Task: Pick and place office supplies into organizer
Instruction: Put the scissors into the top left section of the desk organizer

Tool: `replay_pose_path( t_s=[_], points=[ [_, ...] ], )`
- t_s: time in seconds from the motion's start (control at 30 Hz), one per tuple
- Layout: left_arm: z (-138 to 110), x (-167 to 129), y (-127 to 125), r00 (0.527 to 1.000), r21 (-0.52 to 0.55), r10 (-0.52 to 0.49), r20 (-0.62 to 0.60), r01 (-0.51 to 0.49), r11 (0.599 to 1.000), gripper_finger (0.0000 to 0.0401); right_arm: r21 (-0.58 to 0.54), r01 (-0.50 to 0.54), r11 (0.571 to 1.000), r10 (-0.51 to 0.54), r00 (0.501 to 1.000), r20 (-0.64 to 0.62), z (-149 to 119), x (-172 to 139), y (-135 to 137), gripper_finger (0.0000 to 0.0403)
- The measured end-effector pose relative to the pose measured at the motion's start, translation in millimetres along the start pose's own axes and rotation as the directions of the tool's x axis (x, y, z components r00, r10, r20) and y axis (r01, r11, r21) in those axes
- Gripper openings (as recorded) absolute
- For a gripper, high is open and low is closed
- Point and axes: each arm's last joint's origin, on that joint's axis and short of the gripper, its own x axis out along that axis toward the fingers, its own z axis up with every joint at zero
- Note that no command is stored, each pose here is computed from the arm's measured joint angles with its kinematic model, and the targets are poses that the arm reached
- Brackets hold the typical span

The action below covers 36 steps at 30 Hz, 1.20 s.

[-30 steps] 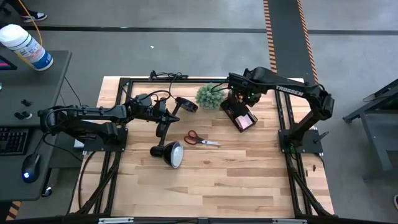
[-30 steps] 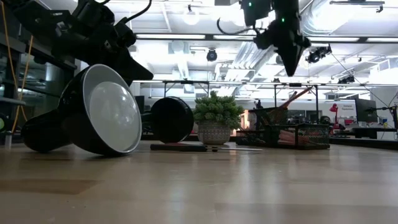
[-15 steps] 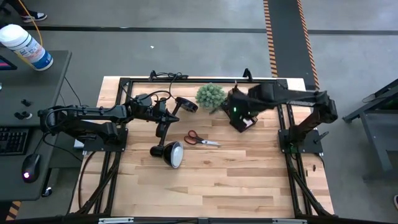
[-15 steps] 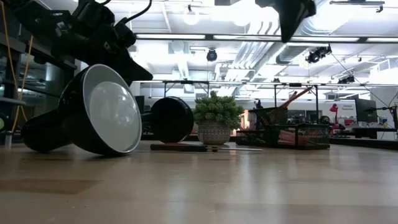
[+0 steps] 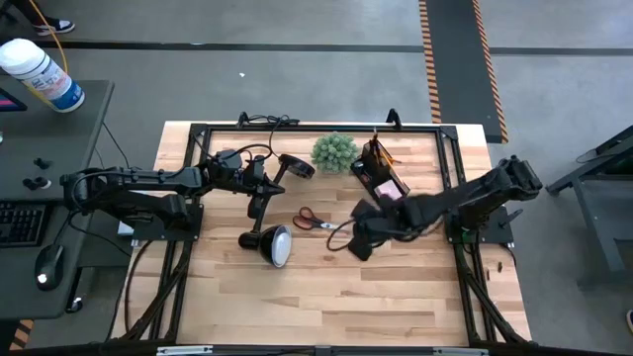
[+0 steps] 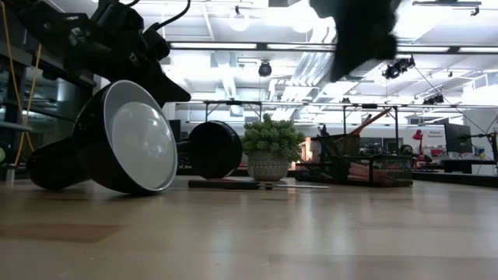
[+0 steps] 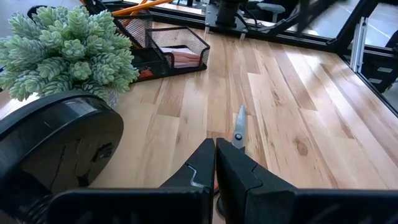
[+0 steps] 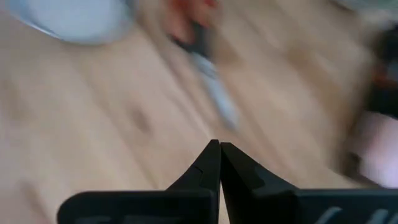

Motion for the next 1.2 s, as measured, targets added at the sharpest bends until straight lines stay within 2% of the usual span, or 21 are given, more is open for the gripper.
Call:
replay_pose_path(
  t_s=[0.07, 0.13, 0.23, 0.37, 0.6, 0.93, 1.03, 1.2],
  points=[
    [0.0, 0.0, 0.0, 1.000, 0.000, 0.000, 0.000, 0.000, 1.000, 0.0003, -0.020, -0.108, 0.994, 0.109, 0.990, 0.093, -3.6, 16.7, 9.6, 0.0000],
    [0.0, 0.0, 0.0, 1.000, 0.000, 0.000, 0.000, 0.000, 1.000, 0.0003, -0.076, -0.173, 0.982, 0.183, 0.969, 0.163, -5.5, 31.6, 16.3, 0.0000],
    [-0.1, 0.0, 0.1, 1.000, -0.001, 0.000, -0.001, 0.000, 1.000, 0.0003, -0.193, -0.182, 0.964, 0.223, 0.950, 0.219, -4.8, 50.5, 22.8, 0.0000],
    [-1.5, 0.0, 0.0, 1.000, -0.006, 0.000, -0.014, 0.000, 1.000, 0.0003, -0.289, -0.127, 0.949, 0.186, 0.965, 0.186, 0.8, 79.3, 23.3, 0.0000],
    [-1.5, 0.0, 0.0, 1.000, -0.006, 0.000, -0.015, 0.000, 1.000, 0.0003, -0.381, -0.126, 0.916, 0.182, 0.977, 0.114, 23.8, 123.2, 26.4, 0.0000],
    [-1.4, 0.0, 0.0, 1.000, -0.006, -0.001, -0.015, 0.001, 1.000, 0.0003, -0.451, -0.087, 0.888, 0.152, 0.982, 0.110, 61.2, 152.8, 29.7, 0.0001],
    [-1.4, 0.0, 0.0, 1.000, -0.006, -0.001, -0.014, 0.001, 1.000, 0.0003, -0.445, -0.085, 0.892, 0.147, 0.983, 0.106, 68.3, 158.4, 27.8, 0.0018],
    [-1.5, 0.0, 0.0, 1.000, -0.006, -0.001, -0.015, 0.001, 1.000, 0.0003, -0.442, -0.077, 0.894, 0.136, 0.985, 0.103, 73.2, 166.4, 21.8, 0.0078]
  ],
)
